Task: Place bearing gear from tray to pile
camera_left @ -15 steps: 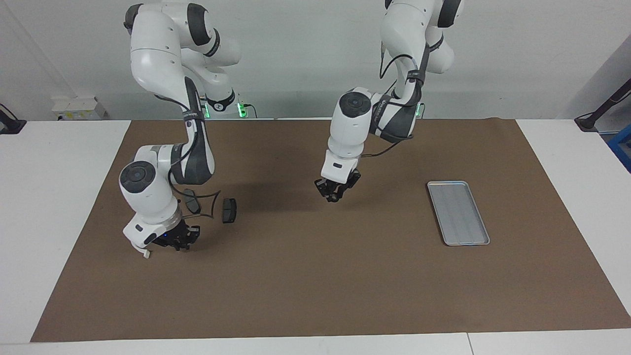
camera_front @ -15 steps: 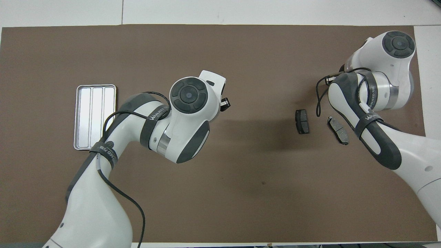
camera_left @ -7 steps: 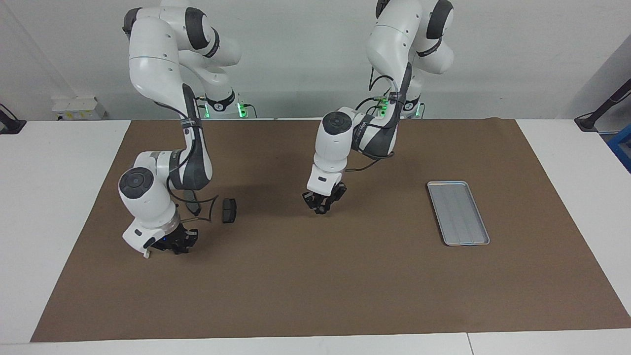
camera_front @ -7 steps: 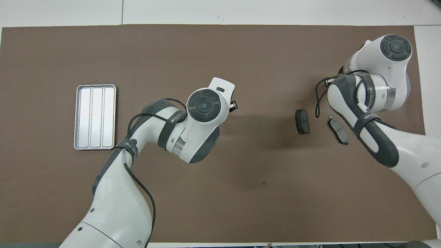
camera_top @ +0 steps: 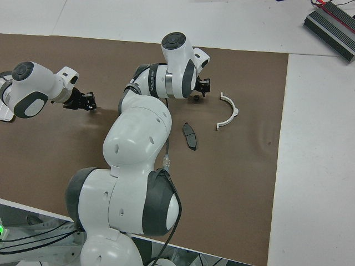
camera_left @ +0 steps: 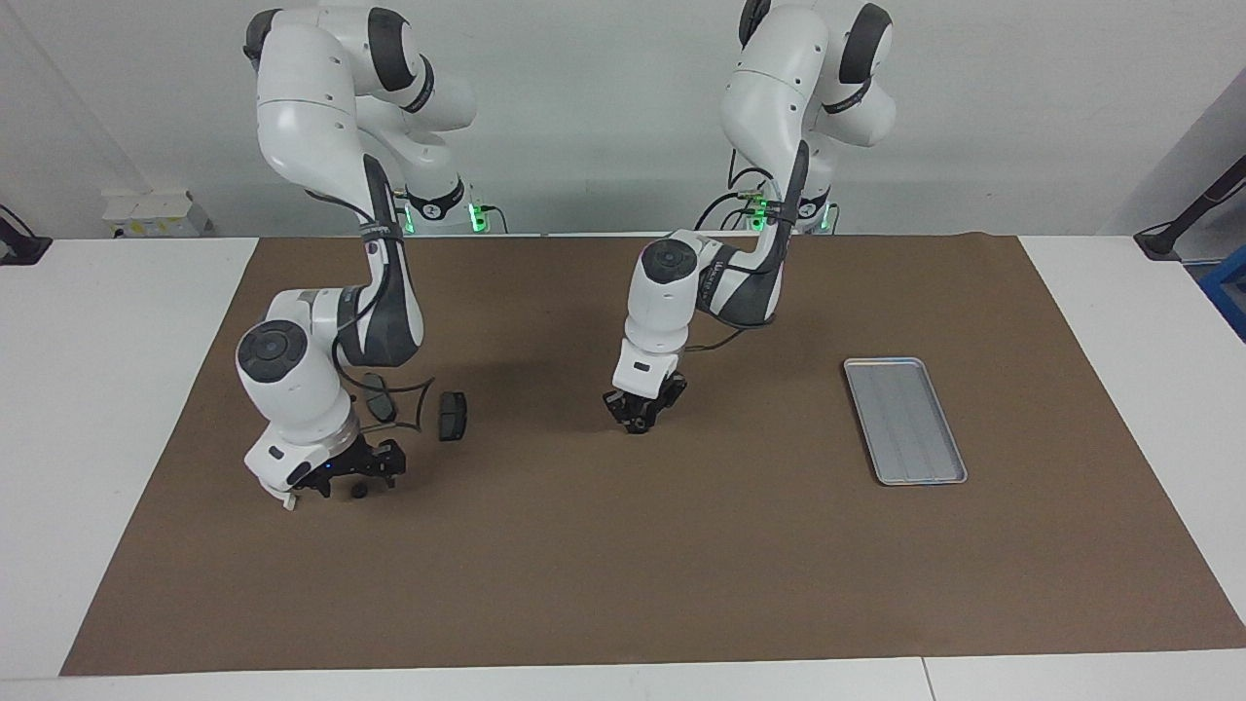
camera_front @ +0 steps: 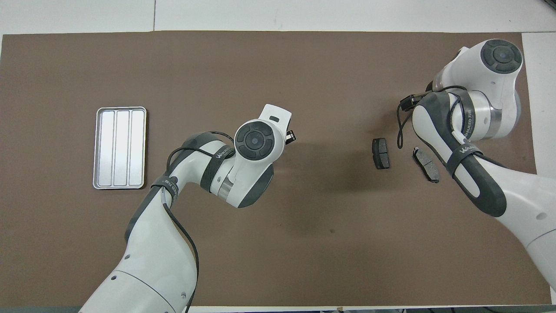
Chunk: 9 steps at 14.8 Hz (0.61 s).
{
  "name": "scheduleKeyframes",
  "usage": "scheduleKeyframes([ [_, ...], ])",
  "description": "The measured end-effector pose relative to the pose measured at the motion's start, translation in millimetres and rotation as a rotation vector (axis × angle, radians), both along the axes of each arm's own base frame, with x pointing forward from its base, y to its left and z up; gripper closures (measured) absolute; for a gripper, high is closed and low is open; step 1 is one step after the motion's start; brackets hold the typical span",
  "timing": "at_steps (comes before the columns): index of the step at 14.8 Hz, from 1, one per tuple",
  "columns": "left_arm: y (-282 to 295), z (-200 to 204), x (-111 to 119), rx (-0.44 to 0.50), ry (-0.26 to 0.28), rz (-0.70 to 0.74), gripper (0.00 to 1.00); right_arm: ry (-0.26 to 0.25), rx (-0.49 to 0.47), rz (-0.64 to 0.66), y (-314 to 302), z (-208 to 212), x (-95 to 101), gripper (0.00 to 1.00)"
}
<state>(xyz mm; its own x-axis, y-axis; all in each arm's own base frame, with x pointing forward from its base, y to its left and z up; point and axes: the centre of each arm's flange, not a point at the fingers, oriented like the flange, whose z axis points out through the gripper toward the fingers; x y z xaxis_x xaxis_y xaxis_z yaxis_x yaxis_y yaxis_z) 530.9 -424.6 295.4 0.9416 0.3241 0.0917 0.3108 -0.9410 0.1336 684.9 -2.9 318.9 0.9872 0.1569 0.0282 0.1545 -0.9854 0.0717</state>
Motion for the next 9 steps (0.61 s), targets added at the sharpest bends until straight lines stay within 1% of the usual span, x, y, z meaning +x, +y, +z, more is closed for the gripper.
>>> scheduleKeyframes([
  [4,-0.8,-0.1,-0.7,0.005,-0.004,-0.005,0.64,0.033,-0.005,0.025,27.6,42.5,-11.0,0.0],
  [5,-1.5,-0.6,-0.6,0.004,-0.005,-0.005,0.58,0.043,-0.006,0.017,36.4,53.8,-15.1,0.0],
  [6,-2.7,-1.4,-0.1,0.001,-0.009,-0.005,0.49,0.051,-0.007,0.003,46.1,65.1,-19.5,0.0],
  [7,-3.1,-2.1,1.3,0.0,-0.011,-0.004,0.39,0.058,-0.009,-0.015,56.3,74.9,-23.7,0.0],
  [8,-0.8,-2.9,3.6,0.005,-0.012,-0.002,0.26,0.064,-0.011,-0.036,67.5,82.8,-27.2,0.0],
  [9,4.5,-3.0,7.6,0.014,-0.014,0.003,0.16,0.068,-0.013,-0.056,78.3,88.9,-30.2,0.0],
])
